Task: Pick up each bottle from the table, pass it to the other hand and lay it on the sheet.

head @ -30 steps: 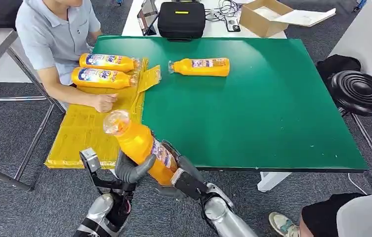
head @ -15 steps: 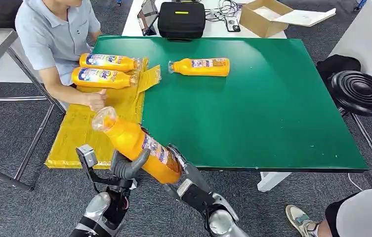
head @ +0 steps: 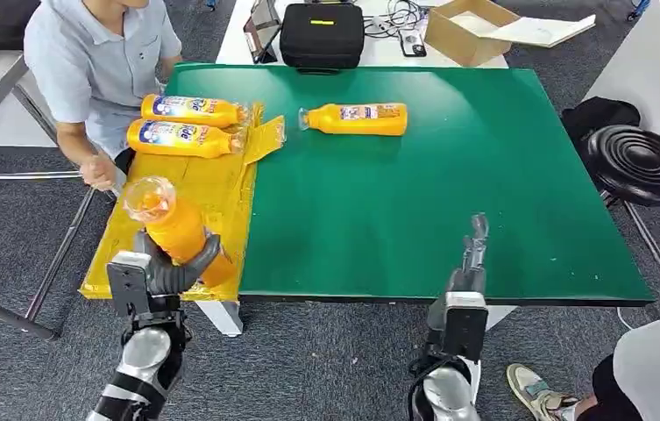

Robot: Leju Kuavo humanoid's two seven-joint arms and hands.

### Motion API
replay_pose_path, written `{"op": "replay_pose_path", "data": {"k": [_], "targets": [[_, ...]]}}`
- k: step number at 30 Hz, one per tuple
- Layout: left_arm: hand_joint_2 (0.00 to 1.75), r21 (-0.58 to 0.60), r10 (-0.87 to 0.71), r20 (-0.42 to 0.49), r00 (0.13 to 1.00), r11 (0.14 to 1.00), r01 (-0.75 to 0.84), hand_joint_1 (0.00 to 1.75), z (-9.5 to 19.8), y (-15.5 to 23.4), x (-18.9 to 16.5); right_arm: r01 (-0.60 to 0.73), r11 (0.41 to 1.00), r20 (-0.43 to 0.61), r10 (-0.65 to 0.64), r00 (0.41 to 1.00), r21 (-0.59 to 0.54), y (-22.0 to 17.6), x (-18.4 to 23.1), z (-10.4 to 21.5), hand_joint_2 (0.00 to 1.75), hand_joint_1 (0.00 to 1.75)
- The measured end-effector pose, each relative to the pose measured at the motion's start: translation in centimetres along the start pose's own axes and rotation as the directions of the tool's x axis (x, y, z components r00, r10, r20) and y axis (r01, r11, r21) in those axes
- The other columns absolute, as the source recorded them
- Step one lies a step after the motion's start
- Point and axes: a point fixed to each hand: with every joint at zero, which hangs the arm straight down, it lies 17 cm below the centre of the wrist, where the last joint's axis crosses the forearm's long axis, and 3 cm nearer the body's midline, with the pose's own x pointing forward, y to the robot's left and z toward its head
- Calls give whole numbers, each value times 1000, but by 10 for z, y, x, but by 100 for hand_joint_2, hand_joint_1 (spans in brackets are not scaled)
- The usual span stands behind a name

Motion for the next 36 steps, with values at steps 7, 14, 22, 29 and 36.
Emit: {"op": "replay_pose_path", "data": {"k": [7,14,22,29,36], "targets": [[175,58,-146,76,986,988,142,175,-23,24,10,-3,998,-12,3,1000,-62,-25,-3,-3,0,0],[175,47,-702,269,660,693,719,175,-46,-6,3,64,998,-27,-64,998,-21,-9,-3,-1,0,0],[175,-218,-897,157,414,377,900,175,-54,-18,-107,119,992,-70,-116,991,45,25,-12,8,0,0],[175,-410,-939,103,327,260,874,175,-39,-6,-160,118,991,-108,-111,988,59,31,-26,13,0,0],[175,-445,-950,87,300,232,865,175,-40,1,-169,117,991,-126,-108,986,64,35,-32,17,0,0]]}}
